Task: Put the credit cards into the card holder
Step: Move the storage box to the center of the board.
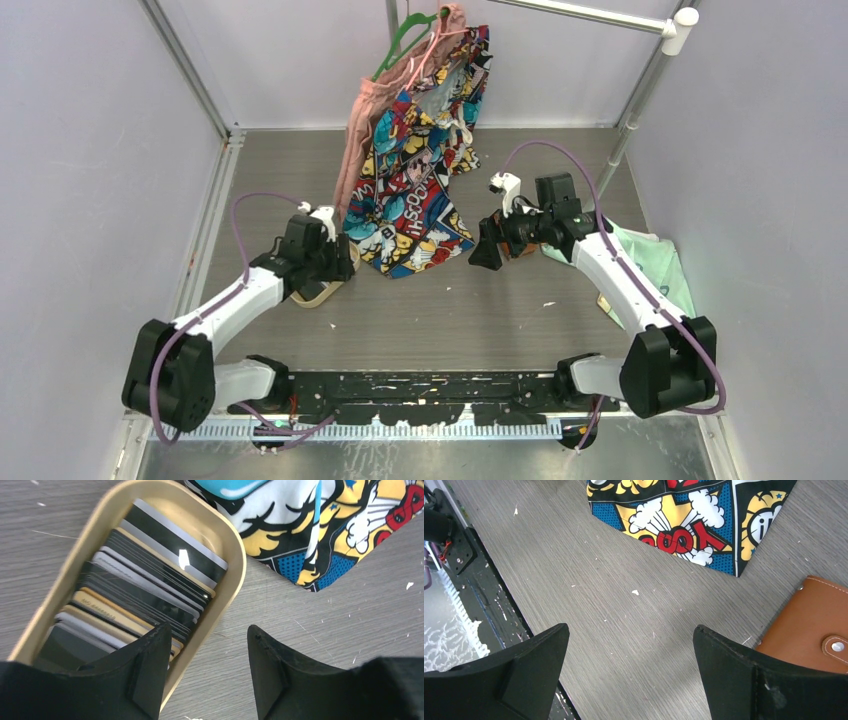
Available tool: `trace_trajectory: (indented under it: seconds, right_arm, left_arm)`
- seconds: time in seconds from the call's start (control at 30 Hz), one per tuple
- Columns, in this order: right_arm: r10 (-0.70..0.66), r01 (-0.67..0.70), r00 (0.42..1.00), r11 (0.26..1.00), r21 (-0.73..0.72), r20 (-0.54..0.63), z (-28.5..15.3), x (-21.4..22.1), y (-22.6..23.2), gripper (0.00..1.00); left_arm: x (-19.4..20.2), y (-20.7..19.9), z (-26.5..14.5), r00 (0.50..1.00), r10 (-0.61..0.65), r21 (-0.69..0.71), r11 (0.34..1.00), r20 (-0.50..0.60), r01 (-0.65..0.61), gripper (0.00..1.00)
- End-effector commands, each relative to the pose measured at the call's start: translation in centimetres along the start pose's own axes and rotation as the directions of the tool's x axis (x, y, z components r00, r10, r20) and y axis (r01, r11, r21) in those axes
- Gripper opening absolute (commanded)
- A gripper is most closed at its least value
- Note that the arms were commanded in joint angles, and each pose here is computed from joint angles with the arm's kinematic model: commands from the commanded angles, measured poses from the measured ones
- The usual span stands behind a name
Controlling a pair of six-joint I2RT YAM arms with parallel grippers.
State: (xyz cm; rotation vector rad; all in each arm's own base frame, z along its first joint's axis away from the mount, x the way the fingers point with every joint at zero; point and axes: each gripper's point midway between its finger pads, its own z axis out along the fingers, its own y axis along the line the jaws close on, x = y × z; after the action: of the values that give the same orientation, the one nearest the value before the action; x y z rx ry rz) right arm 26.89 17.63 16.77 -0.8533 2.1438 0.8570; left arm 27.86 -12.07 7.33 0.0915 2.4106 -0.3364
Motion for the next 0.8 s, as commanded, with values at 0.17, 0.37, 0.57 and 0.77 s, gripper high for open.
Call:
trace_trajectory:
  seconds: [0.17, 0.37, 0.57, 0.77]
  right_arm:
    - [-0.037, 0.037, 0.999, 0.999, -0.007, 0.036, -0.5, -1.6, -0.1, 1.00]
    - [-0.033, 0.033, 0.999, 0.999, -0.007, 0.031, -0.4, -1.4, -0.3, 0.99]
    - [-0.022, 0.022, 0.999, 1.000, 0.001, 0.029, -0.6, -1.3, -0.7, 0.99]
    - [-0.012, 0.011, 0.999, 1.000, 0.028, 0.031, -1.0, -1.3, -1.5, 0.99]
  left_arm:
    - [-0.8, -3.8, 0.7, 0.999, 0.011, 0.201, 0.980, -0.051, -0.001, 0.48]
    - [1.1, -5.1, 0.3, 0.993, 0.018, 0.248, 0.969, -0.116, 0.012, 0.31]
    - [3.8, -7.8, -0.3, 0.978, 0.085, 0.324, 0.946, -0.189, -0.019, 0.22]
    - [6.3, -10.9, -0.8, 0.951, 0.243, 0.413, 0.899, -0.192, -0.147, 0.21]
